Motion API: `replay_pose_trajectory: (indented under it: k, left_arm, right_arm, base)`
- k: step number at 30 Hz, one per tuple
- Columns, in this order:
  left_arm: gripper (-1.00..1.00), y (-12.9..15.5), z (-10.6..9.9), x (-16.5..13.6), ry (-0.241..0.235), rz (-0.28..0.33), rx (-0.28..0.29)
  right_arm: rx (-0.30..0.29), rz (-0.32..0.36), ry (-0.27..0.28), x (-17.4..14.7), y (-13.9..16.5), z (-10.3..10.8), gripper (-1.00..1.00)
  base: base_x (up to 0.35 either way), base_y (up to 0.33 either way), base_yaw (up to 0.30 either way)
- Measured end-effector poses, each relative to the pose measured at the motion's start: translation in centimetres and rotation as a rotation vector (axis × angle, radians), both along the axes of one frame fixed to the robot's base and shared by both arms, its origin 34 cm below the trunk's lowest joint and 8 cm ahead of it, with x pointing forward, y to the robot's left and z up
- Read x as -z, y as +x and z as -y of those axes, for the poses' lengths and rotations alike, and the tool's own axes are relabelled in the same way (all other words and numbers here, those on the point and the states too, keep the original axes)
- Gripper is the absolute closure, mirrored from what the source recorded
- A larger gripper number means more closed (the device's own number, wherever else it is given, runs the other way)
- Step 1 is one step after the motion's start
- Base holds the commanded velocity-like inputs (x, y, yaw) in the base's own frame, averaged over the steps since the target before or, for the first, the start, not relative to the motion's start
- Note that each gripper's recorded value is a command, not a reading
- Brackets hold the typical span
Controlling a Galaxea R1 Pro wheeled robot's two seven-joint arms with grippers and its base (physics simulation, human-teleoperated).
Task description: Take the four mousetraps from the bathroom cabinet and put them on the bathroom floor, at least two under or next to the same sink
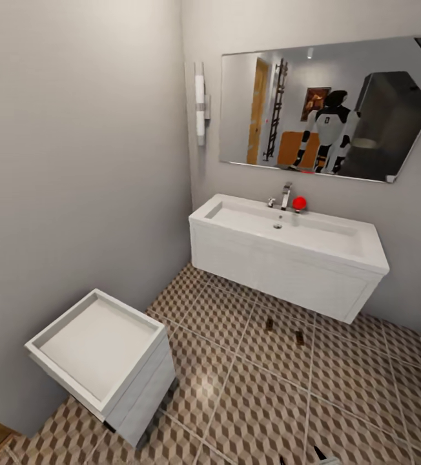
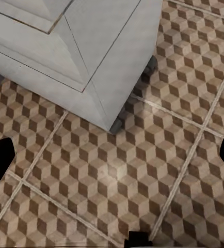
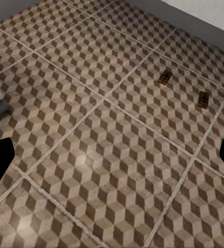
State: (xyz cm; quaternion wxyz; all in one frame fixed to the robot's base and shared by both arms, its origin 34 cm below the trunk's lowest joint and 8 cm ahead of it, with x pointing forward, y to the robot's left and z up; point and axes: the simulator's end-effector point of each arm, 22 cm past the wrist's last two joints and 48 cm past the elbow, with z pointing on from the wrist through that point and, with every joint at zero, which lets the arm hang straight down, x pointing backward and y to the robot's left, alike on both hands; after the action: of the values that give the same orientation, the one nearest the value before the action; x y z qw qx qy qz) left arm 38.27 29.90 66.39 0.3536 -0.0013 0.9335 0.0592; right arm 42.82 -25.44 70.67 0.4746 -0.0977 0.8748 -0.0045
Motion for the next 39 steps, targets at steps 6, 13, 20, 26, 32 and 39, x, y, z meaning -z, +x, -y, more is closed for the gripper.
replay_pose_trajectory:
  k: [6, 13, 20, 26, 32, 39]
  left_arm:
    - [-1.00, 0.02, 0.01, 0.00, 0.000, 0.000, 0.000]
    - [-1.00, 0.02, 0.00, -0.01, 0.000, 0.000, 0.000]
    - [-1.00, 0.03, 0.00, -0.01, 0.000, 0.000, 0.000]
    - [-1.00, 0.01, 0.00, 0.00, 0.000, 0.000, 0.000]
    - [-1.00, -0.01, 0.00, 0.00, 0.000, 0.000, 0.000]
    - [-1.00, 0.03, 0.00, -0.01, 0.000, 0.000, 0.000]
  right_arm:
    - [0.000, 0.000, 0.000, -0.01, 0.01, 0.00, -1.00]
    - [0.000, 0.000, 0.000, 0.00, 0.00, -0.01, -1.00]
    - [0.000, 0.000, 0.001, -0.01, 0.01, -0.05, -1.00]
    - [0.000, 0.000, 0.001, 0.00, 0.01, -0.05, -1.00]
    - [0.000, -0.001, 0.001, 0.01, -0.01, -0.10, -1.00]
    - [0.000, -0.001, 0.001, 0.02, -0.01, -0.10, -1.00]
  base:
    - [0.000, 0.000, 0.286]
    - [0.000, 0.000, 0.288]
    - [0.000, 0.000, 0.288]
    - [0.000, 0.000, 0.288]
    - [0.000, 0.000, 0.288]
    - [0.000, 0.000, 0.288]
